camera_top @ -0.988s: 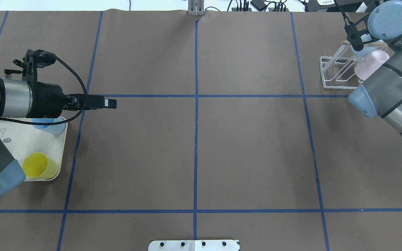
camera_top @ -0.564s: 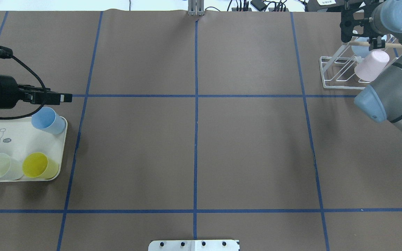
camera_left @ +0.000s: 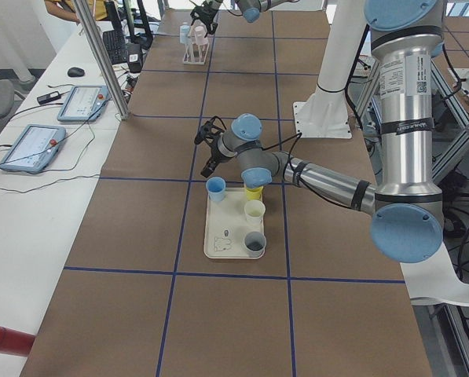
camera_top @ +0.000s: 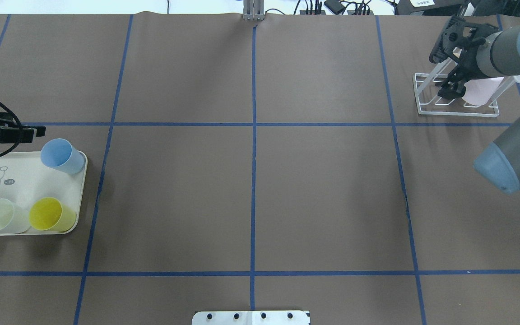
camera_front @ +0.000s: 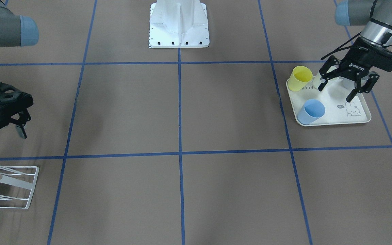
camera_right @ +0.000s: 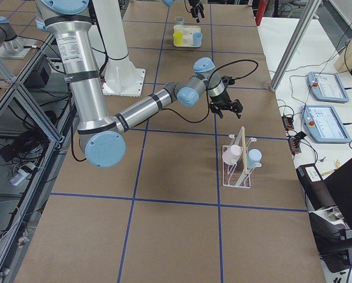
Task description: Transfer IKEA cup to right arm and place on rack
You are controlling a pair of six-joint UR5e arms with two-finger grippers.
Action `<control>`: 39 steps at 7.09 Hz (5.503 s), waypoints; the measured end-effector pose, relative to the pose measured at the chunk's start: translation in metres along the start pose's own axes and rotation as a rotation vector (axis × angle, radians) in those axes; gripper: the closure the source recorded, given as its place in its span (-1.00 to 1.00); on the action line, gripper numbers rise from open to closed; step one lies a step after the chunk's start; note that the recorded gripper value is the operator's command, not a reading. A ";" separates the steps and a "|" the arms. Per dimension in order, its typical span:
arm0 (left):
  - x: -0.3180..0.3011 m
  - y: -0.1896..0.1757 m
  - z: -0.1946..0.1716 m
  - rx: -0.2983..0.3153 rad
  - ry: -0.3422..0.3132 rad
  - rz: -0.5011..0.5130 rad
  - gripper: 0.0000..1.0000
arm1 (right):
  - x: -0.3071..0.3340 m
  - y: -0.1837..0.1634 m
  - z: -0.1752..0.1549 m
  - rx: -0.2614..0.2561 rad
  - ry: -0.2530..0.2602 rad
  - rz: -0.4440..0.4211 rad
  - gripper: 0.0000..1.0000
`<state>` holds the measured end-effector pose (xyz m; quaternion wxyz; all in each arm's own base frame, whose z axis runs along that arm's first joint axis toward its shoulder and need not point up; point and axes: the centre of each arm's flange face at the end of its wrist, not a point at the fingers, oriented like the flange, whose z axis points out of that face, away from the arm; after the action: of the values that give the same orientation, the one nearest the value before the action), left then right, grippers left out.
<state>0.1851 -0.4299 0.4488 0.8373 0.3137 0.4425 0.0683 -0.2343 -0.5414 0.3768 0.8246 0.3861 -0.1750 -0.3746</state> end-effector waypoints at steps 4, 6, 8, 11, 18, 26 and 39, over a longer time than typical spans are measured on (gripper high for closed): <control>-0.047 0.052 0.014 -0.034 -0.053 0.001 -1.00 | -0.055 -0.025 -0.013 0.100 -0.191 0.199 -0.98; -0.073 0.103 -0.012 -0.040 -0.061 0.056 -1.00 | -0.060 -0.023 -0.013 0.098 -0.201 0.204 -0.98; -0.081 0.138 -0.029 -0.061 -0.047 0.097 -1.00 | -0.062 -0.023 -0.012 0.095 -0.204 0.203 -0.98; -0.057 0.169 -0.013 -0.147 0.016 0.111 -0.81 | -0.062 -0.021 -0.010 0.090 -0.203 0.203 -0.98; -0.057 0.185 -0.005 -0.174 0.039 0.117 1.00 | -0.063 -0.018 -0.008 0.083 -0.200 0.202 -0.98; -0.016 0.051 -0.088 -0.087 0.156 -0.092 1.00 | -0.117 -0.045 -0.014 0.219 -0.291 0.202 -0.98; 0.283 -0.088 -0.024 -0.243 0.662 -0.646 1.00 | -0.325 -0.201 -0.107 0.659 -0.452 0.274 -0.99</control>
<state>0.3216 -0.3779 0.1899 0.6603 0.0209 0.7492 -0.0480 -0.4836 -0.3273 0.1537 0.6401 0.5104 -0.5115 -0.2609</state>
